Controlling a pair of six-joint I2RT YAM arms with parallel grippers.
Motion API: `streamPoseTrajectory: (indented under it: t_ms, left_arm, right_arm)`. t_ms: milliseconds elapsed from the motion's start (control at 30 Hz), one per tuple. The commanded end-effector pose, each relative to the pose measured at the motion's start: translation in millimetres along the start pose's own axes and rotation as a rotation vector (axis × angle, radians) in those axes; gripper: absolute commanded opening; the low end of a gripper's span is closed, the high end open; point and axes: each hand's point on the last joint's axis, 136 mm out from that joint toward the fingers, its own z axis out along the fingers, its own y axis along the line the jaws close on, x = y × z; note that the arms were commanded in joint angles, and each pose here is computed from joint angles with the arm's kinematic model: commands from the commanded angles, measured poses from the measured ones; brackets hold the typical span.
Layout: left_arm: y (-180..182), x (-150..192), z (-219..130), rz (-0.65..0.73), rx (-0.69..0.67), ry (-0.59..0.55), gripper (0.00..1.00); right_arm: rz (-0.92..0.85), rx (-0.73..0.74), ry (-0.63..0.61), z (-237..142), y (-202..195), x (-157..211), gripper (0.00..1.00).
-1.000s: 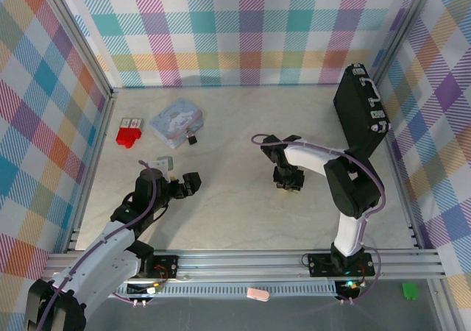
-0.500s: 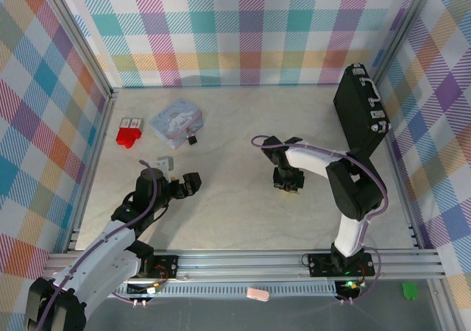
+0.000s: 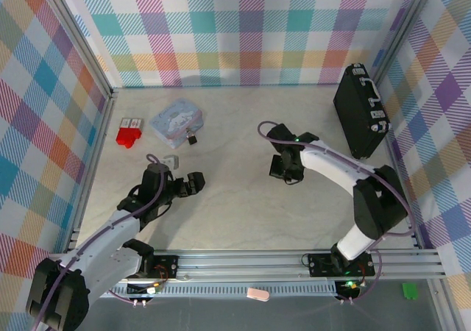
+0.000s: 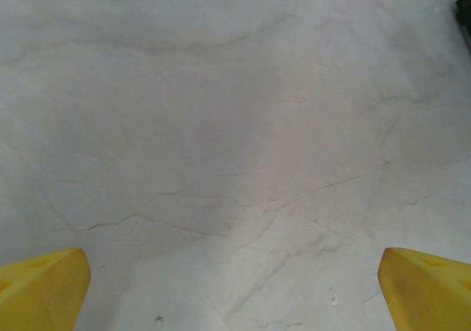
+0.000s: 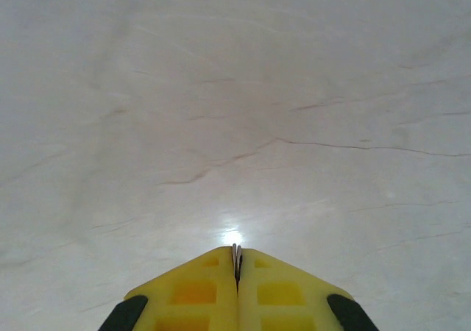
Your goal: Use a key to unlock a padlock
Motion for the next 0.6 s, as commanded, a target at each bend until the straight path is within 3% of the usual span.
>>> streamPoseTrajectory:
  t_ms: [0, 167, 300, 400, 567]
  left_arm:
    - [-30.6, -11.8, -3.5, 0.009, 0.108, -0.004, 1.0]
    - [-60.1, -19.2, -8.4, 0.088, 0.167, -0.056, 1.0]
    - [-100.7, -32.5, -18.4, 0.099, 0.389, -0.17, 1.0]
    - [-123.3, -41.4, -30.6, 0.143, 0.523, -0.271, 1.0]
    - [-147.5, -52.1, -33.5, 0.279, 0.561, -0.347, 0.99]
  right_arm:
    - [0.027, -0.253, -0.058, -37.0, 44.3, -14.3, 0.0]
    - [0.079, -0.573, -0.137, -82.8, 96.0, -30.5, 0.0]
    - [0.146, -0.805, -0.172, -118.0, 129.6, -41.6, 0.0]
    - [0.189, -0.919, -0.19, -139.0, 142.6, -45.4, 0.0]
    - [0.24, -1.041, -0.199, -161.5, 153.6, -42.5, 0.0]
